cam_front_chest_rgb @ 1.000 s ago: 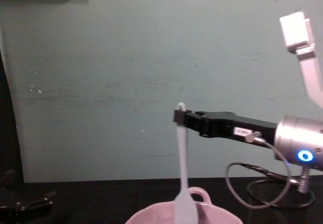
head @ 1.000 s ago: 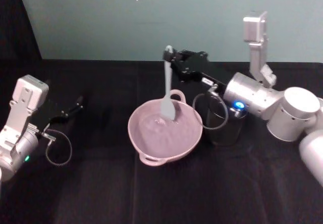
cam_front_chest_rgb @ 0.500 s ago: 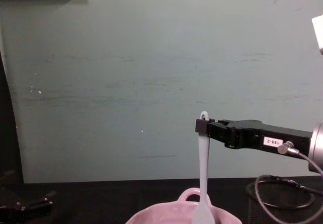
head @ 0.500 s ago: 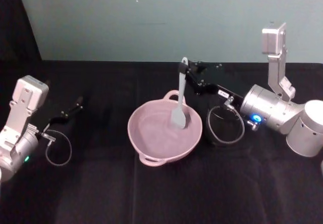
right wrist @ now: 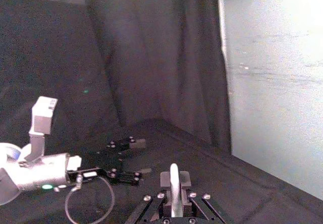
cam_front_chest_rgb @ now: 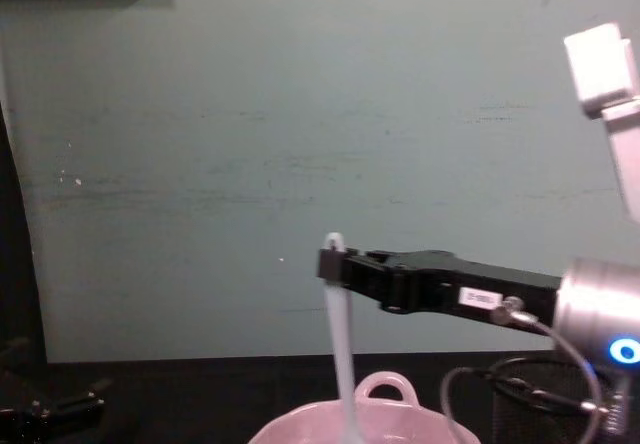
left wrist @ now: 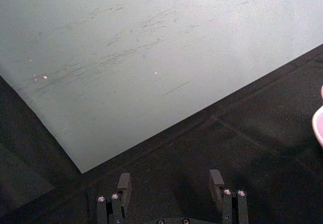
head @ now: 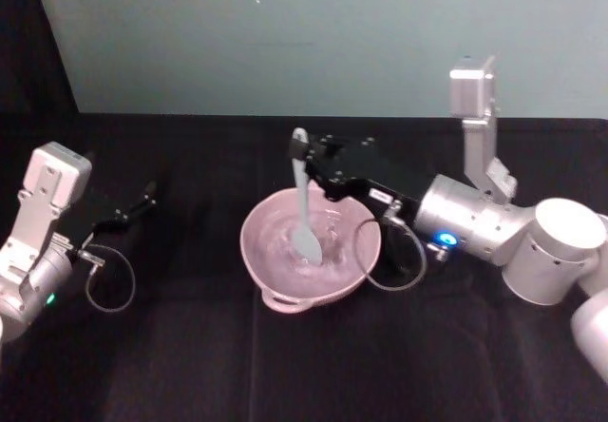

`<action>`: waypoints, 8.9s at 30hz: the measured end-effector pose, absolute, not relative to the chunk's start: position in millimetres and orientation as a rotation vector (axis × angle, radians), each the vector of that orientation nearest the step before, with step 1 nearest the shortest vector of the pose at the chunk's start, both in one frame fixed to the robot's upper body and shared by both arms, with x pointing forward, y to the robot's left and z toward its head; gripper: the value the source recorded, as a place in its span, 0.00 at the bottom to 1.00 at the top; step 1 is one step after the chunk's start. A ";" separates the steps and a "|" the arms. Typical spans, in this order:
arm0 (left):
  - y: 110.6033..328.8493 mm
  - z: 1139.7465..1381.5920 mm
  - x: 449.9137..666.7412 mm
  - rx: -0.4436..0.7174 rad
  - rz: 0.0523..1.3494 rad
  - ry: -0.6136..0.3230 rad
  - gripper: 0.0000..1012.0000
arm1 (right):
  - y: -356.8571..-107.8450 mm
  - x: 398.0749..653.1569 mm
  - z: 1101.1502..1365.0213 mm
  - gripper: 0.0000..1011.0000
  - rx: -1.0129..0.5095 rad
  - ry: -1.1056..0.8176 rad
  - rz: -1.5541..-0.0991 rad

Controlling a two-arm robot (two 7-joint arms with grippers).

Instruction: Use the one hand to pick up the spoon and stir the clear water in the bowl.

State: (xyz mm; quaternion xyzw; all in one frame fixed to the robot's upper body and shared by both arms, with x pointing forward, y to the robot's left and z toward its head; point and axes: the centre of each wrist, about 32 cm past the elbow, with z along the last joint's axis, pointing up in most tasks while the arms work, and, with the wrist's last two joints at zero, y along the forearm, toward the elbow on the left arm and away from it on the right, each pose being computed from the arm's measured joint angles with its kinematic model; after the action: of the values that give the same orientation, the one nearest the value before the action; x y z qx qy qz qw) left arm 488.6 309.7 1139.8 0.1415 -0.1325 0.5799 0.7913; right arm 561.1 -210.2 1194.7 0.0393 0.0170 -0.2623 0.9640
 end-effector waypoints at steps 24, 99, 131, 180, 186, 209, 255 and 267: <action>309.7 1139.8 488.6 0.304 1.248 -0.285 1.00 | -194.1 603.5 1194.0 0.11 0.095 0.025 -0.569; 309.7 1139.8 488.6 0.304 1.248 -0.285 1.00 | -233.6 577.5 1205.5 0.11 0.071 -0.063 -0.639; 309.7 1139.8 488.6 0.304 1.248 -0.285 1.00 | -171.0 592.9 1201.8 0.11 0.097 -0.031 -0.468; 309.7 1139.8 488.6 0.304 1.248 -0.285 1.00 | -290.5 533.1 1278.8 0.11 0.188 -0.120 -0.726; 309.7 1139.8 488.6 0.304 1.248 -0.285 1.00 | -304.5 526.5 1277.0 0.11 0.165 -0.102 -0.773; 309.7 1139.8 488.6 0.304 1.248 -0.285 1.00 | -320.3 520.6 1167.9 0.11 0.411 0.230 -0.940; 309.7 1139.8 488.6 0.304 1.248 -0.285 1.00 | -322.1 528.6 1136.7 0.19 0.464 0.359 -0.944; 309.7 1139.8 488.6 0.304 1.248 -0.285 1.00 | -326.0 521.2 1133.8 0.56 0.438 0.371 -0.980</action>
State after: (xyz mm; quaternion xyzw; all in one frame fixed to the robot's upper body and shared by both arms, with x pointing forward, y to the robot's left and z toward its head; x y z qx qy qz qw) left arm 488.6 309.7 1139.8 0.1415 -0.1325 0.5799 0.7913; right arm 521.2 -326.0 1133.8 0.2072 0.1756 -0.4641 0.8431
